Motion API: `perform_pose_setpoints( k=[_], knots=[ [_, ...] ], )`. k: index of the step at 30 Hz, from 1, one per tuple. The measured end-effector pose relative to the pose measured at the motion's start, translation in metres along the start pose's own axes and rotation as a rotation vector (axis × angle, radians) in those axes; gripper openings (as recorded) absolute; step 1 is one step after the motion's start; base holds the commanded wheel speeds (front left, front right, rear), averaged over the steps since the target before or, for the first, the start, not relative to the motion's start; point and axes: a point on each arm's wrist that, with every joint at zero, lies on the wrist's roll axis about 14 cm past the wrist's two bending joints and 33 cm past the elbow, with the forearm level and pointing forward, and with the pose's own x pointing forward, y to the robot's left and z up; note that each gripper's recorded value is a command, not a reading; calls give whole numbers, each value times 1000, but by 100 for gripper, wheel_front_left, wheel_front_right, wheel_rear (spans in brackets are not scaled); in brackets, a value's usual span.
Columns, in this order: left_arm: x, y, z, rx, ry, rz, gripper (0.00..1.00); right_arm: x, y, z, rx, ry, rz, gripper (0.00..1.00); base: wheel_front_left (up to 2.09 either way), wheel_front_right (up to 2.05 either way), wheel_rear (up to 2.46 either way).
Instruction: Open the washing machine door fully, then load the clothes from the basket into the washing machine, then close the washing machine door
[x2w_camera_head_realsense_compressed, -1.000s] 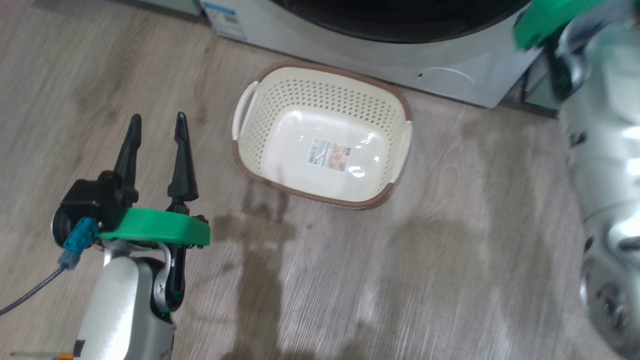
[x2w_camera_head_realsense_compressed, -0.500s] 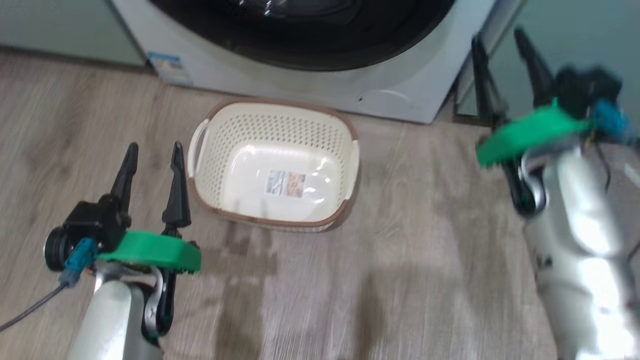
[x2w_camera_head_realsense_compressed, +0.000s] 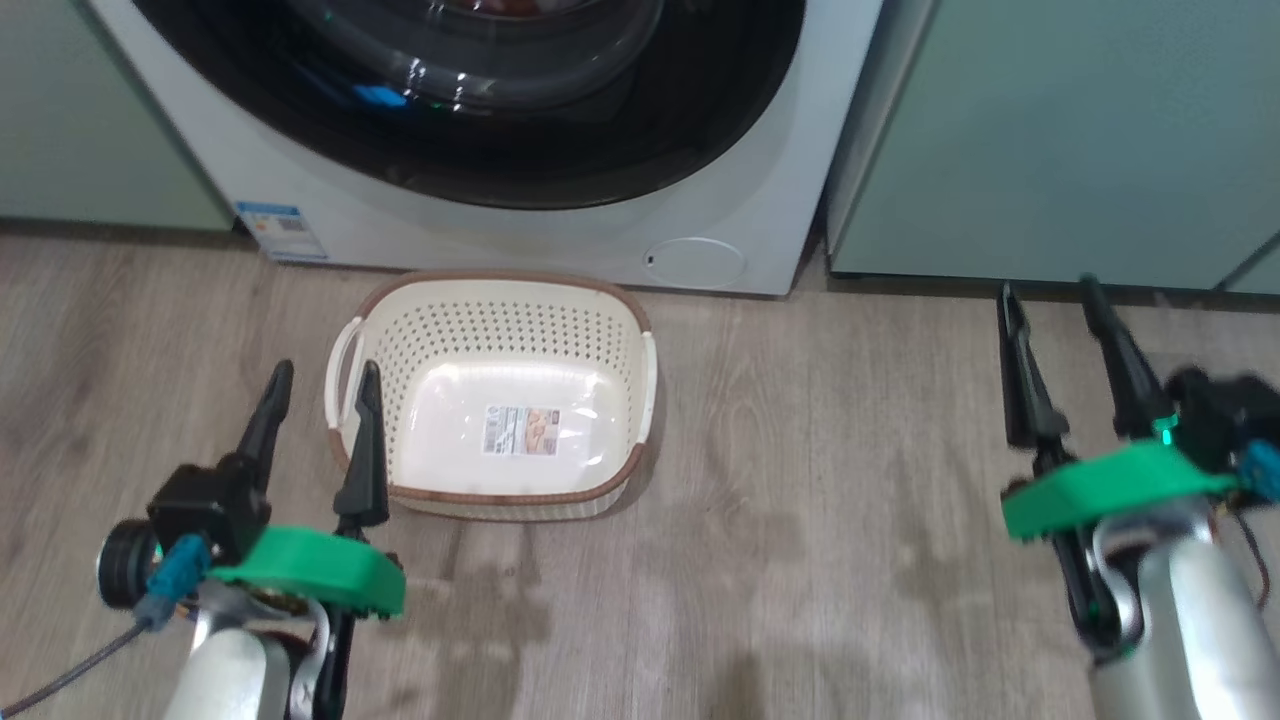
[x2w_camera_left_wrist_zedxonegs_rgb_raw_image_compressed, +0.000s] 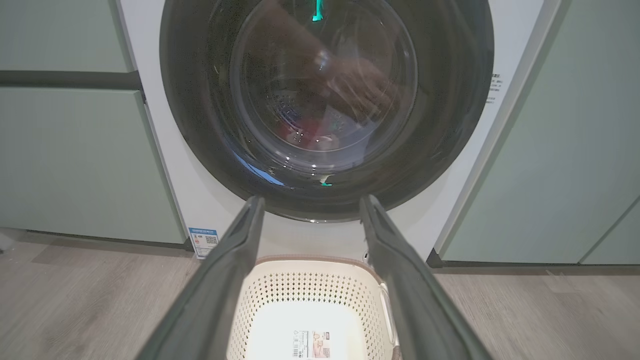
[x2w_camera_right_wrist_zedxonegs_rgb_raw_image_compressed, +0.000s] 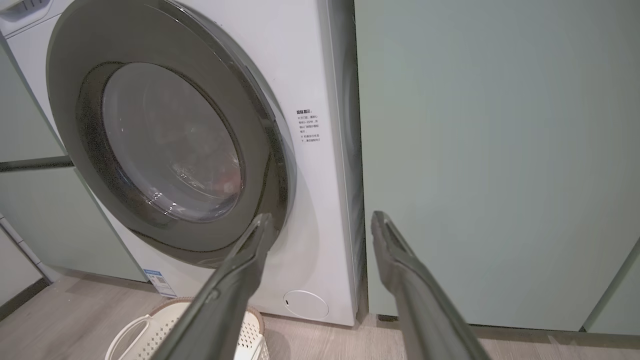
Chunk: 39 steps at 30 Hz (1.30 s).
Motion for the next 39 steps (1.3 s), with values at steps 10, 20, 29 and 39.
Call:
perform_pose_setpoints(
  k=[10, 20, 29, 39],
  knots=[
    [-17, -11, 0, 13, 7, -35, 100, -47, -9, 9, -2, 21, -39, 100, 0, 0, 0],
    [-24, -13, 5, 21, 4, -38, 100, -65, -16, 13, 1, 29, -66, 100, 0, 0, 0],
    [-29, -12, 4, 30, 13, -38, 100, -72, -19, 16, -3, 29, -76, 100, 0, 0, 0],
    [-29, -13, 5, 30, 14, -42, 100, -72, -20, 18, -5, 21, -79, 100, 0, 0, 0]
  ],
)
